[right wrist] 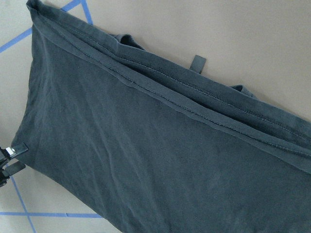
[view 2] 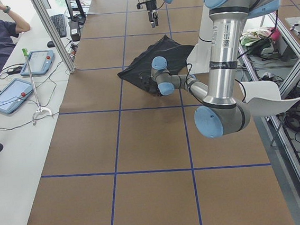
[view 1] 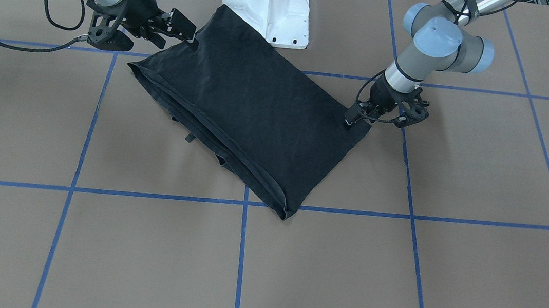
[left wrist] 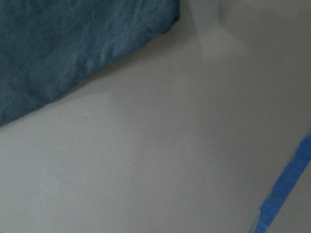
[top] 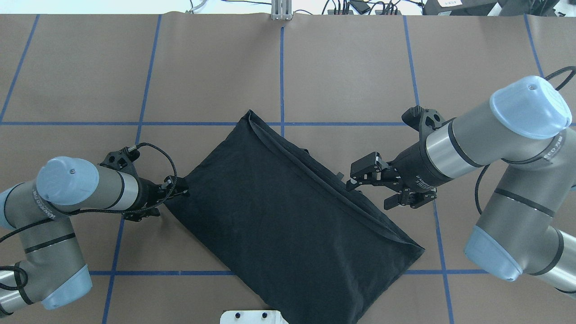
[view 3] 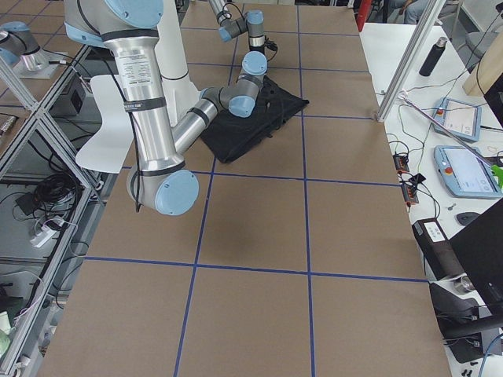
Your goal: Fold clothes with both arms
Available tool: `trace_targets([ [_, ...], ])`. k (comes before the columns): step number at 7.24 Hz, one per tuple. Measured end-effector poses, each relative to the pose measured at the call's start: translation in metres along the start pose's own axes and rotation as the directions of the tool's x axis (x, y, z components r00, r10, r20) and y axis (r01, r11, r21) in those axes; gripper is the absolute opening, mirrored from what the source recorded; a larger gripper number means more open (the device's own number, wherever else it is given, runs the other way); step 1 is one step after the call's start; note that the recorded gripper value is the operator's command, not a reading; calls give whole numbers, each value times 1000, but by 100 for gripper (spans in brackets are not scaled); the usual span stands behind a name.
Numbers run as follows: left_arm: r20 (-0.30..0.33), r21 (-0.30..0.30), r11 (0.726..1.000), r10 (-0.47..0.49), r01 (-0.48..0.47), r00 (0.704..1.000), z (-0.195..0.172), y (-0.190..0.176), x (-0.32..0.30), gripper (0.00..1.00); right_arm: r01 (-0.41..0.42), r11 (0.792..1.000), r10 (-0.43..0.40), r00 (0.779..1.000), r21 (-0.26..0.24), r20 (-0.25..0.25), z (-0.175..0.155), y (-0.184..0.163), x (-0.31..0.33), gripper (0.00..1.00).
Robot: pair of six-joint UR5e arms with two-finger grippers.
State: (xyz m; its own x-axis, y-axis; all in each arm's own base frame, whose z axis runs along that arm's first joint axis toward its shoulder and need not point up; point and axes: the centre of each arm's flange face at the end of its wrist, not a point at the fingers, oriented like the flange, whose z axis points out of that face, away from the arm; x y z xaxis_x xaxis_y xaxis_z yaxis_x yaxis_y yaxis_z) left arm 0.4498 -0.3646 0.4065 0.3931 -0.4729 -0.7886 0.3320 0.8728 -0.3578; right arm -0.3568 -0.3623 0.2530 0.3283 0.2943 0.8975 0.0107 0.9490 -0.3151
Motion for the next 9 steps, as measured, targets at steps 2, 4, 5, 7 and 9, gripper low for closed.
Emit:
trace_targets([
  [2,-1,0,1000,-8,8,1000,1,0,2,0,0,1000,0,1000,-1,0,0,0,0,100],
  [4,-13,-3,1000,-9,9,1000,-3,2,6,0,-1,1000,1,1000,0,0,-1,0,1,100],
  [5,-18,-6,1000,-10,10,1000,-6,2,9,0,0,1000,0,1000,-1,0,-1,0,1,100],
  [7,-43,11,1000,-20,21,999,-20,-9,17,0,3,1000,-3,1000,0,3,-1,1,0,100],
  [9,-71,63,997,-44,48,997,-28,-42,37,0,5,1000,-5,1000,13,11,-7,-3,-1,100],
])
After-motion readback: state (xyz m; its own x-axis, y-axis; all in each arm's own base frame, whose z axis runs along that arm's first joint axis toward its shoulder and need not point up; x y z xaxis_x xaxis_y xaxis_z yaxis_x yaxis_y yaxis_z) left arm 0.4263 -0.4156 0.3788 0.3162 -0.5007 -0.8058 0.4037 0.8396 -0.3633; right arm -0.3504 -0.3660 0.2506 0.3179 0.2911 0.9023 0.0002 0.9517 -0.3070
